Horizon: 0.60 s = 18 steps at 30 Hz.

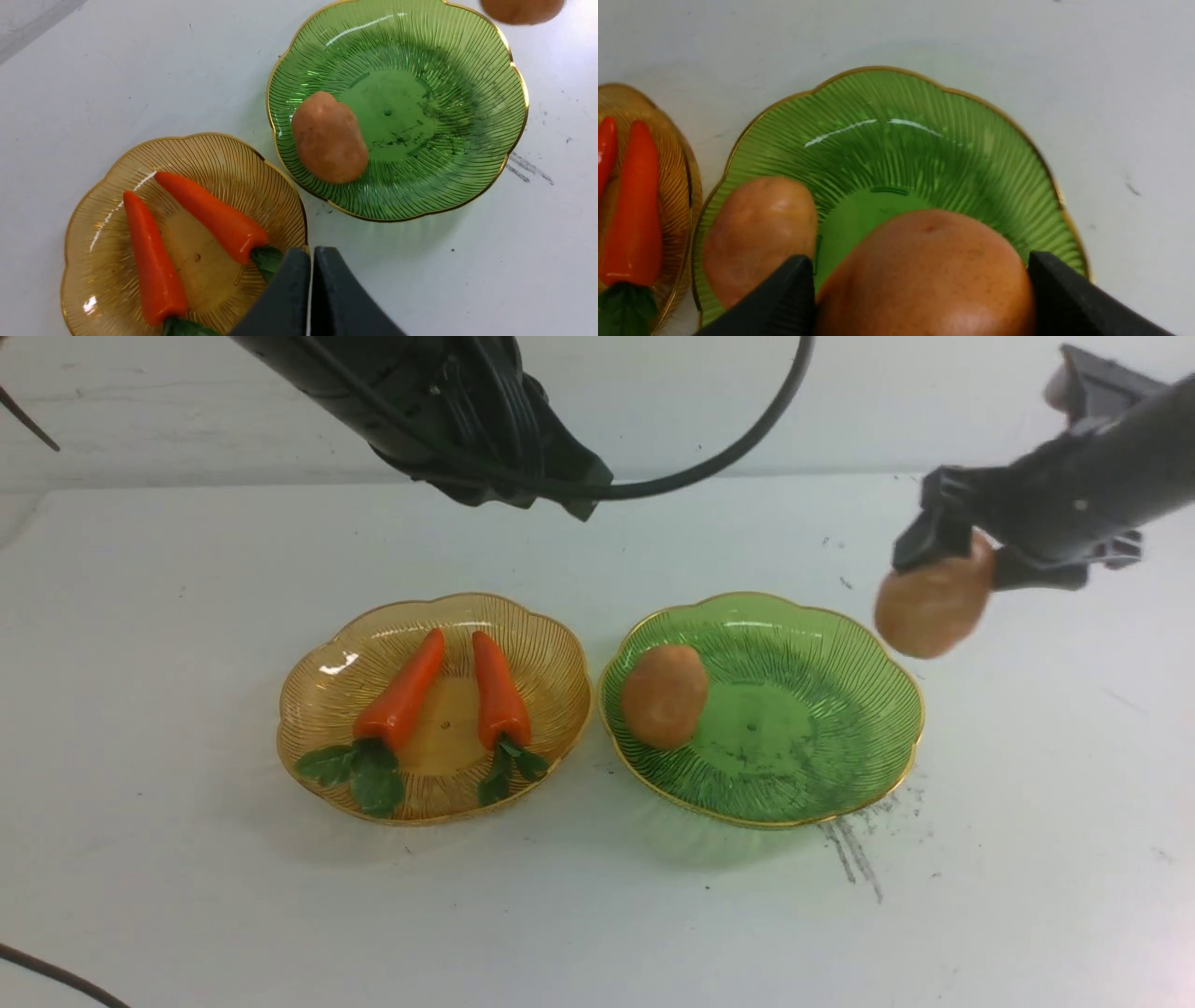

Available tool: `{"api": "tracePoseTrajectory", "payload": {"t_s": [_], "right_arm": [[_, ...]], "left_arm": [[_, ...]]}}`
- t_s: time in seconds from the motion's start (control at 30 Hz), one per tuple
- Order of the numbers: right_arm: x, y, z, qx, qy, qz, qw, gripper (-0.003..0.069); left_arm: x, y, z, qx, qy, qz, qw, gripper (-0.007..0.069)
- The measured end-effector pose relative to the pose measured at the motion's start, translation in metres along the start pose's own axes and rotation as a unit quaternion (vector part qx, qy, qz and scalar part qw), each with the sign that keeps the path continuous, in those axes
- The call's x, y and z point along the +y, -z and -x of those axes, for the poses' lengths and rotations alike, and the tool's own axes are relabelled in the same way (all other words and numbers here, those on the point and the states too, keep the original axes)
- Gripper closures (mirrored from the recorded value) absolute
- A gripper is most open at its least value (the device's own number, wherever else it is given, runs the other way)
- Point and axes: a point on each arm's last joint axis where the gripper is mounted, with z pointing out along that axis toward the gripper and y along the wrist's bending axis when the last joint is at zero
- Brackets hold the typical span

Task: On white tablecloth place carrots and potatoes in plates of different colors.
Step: 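Put the potato onto the plate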

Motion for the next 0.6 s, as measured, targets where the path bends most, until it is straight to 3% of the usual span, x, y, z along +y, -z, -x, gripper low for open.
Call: {"api": "tracePoseTrajectory", "payload": {"t_s": [0.17,0.33,0.4,0.53,0.6], "right_arm": [[0.015,-0.033,-0.012,0.017,0.019,0.005,1.000,0.0130],[0.022,-0.024,-0.004,0.029,0.027,0.007,0.999,-0.0005],[0.027,-0.013,0.003,0.044,0.045,0.005,0.998,-0.0025],[0.035,0.015,0.017,0.087,0.094,-0.017,0.992,-0.0010],[0.038,0.040,0.028,0.078,0.124,-0.049,0.988,0.0075]], "left_arm": [[0.000,0.000,-0.004,0.023,0.000,-0.002,1.000,0.0629],[-0.001,0.000,-0.006,0.035,0.000,-0.004,0.999,0.0629],[-0.001,0.001,-0.007,0.037,0.001,-0.005,0.999,0.0629],[-0.001,0.014,-0.008,0.025,0.006,-0.003,1.000,0.0629],[0.000,0.030,-0.010,0.012,0.012,-0.002,1.000,0.0629]]}}
